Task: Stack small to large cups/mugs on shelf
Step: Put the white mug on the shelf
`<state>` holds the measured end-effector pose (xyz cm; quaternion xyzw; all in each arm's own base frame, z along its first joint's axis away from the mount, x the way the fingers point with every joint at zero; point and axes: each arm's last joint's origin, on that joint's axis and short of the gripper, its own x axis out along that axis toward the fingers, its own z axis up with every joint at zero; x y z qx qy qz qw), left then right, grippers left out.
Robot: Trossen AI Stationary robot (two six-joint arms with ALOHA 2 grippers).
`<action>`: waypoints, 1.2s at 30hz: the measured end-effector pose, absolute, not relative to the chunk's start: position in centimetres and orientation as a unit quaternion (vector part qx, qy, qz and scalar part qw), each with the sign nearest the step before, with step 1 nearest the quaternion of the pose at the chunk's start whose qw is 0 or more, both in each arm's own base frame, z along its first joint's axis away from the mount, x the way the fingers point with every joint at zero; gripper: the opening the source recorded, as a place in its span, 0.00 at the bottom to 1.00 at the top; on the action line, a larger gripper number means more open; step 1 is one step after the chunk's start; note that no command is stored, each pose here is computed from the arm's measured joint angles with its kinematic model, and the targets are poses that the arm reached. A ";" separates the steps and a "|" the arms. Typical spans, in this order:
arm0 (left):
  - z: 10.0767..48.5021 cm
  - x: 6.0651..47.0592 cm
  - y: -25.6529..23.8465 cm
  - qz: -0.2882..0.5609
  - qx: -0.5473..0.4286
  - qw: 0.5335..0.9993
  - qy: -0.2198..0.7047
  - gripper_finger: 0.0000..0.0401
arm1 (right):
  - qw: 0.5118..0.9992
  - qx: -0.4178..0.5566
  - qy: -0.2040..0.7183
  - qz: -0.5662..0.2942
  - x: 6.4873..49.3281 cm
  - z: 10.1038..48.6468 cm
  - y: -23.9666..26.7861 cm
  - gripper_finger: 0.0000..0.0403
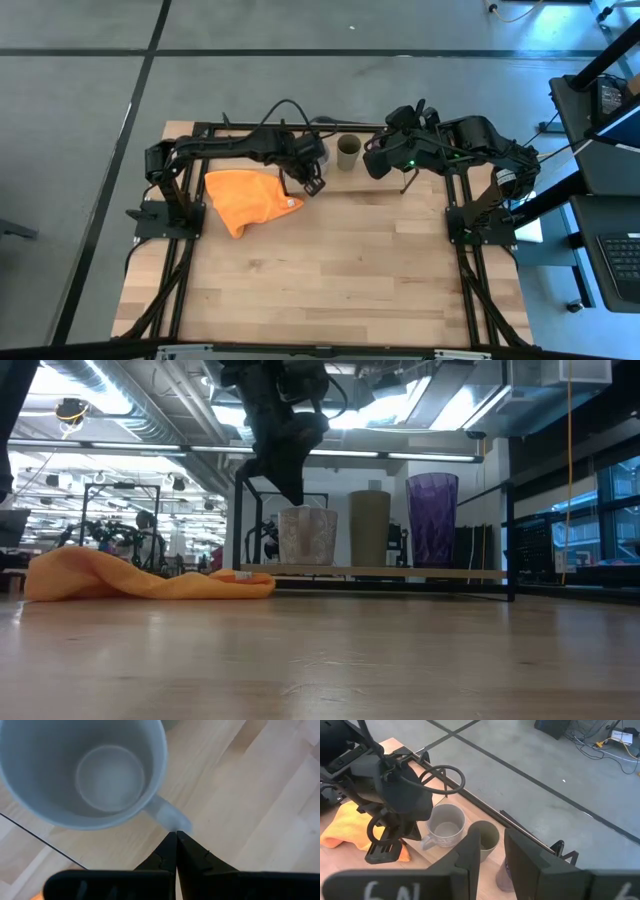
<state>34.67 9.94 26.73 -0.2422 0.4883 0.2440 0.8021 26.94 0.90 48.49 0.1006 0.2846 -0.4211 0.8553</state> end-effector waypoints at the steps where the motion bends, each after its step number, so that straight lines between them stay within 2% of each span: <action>1: 26.7 34.6 10.0 0.245 -0.242 0.802 0.488 0.00 | 0.855 0.101 0.285 -0.421 26.9 48.5 0.9 0.22; 10: 26.6 34.4 10.2 0.242 -0.234 0.797 0.501 0.00 | 0.855 0.101 0.285 -0.421 26.9 48.5 0.9 0.22; 17: 25.0 33.8 9.9 0.245 -0.230 0.782 0.525 0.00 | 0.855 0.101 0.285 -0.421 26.9 48.5 0.9 0.22; 36: 24.9 34.3 9.9 0.241 -0.234 0.800 0.498 0.00 | 0.854 0.099 0.282 -0.426 26.9 48.5 0.8 0.22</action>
